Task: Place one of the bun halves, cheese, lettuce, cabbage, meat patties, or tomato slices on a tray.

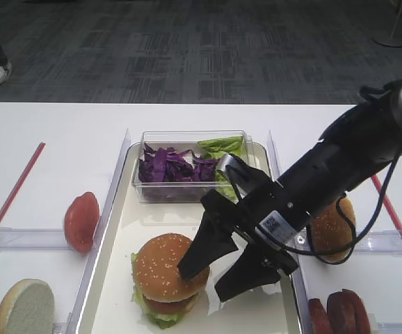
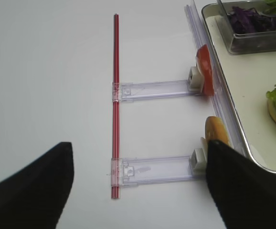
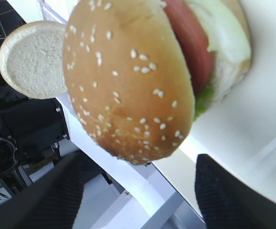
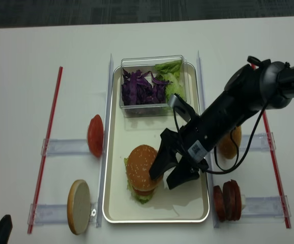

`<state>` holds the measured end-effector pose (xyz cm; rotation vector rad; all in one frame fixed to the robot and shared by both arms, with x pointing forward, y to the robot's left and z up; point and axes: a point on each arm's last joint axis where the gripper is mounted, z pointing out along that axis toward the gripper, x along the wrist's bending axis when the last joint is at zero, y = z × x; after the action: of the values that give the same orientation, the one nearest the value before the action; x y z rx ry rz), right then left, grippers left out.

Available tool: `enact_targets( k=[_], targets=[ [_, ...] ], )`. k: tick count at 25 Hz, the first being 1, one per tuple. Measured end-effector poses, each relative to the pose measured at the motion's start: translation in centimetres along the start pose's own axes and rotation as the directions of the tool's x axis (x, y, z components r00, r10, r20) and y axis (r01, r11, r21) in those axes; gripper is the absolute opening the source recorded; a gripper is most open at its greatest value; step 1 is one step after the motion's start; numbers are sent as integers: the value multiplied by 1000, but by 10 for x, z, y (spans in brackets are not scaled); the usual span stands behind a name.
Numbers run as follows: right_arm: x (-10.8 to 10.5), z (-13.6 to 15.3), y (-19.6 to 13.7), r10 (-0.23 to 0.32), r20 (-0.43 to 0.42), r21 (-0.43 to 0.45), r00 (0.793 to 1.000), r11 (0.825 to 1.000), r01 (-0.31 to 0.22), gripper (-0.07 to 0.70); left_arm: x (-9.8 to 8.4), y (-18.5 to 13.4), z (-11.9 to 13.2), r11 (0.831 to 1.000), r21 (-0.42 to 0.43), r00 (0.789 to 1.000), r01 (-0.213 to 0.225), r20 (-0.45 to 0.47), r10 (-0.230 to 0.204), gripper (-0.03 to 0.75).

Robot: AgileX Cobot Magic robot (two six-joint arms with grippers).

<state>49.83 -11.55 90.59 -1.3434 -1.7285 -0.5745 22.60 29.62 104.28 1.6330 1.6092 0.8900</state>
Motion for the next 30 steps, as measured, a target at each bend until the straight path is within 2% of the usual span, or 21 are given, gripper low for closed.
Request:
enact_targets(
  k=[5, 11, 14, 20, 23, 30],
  targets=[
    [5, -8, 8, 18, 90, 40, 996, 999, -21, 520, 0, 0, 0, 1000, 0, 1000, 0, 0, 0, 540],
    [19, -27, 13, 34, 236, 36, 971, 998, -43, 520, 0, 0, 0, 1000, 0, 1000, 0, 0, 0, 540],
    [33, -38, 14, 26, 264, 7, 964, 1000, -29, 520, 0, 0, 0, 1000, 0, 1000, 0, 0, 0, 540],
    [64, -60, 12, -42, 289, -55, 956, 997, 61, 520, 0, 0, 0, 1000, 0, 1000, 0, 0, 0, 540],
    [74, -72, 11, -69, 360, -69, 930, 993, 100, 515, 0, 0, 0, 1000, 0, 1000, 0, 0, 0, 540],
    [90, -102, 6, -119, 552, -93, 826, 975, 203, 443, 0, 0, 0, 1000, 0, 1000, 0, 0, 0, 540]
  ],
)
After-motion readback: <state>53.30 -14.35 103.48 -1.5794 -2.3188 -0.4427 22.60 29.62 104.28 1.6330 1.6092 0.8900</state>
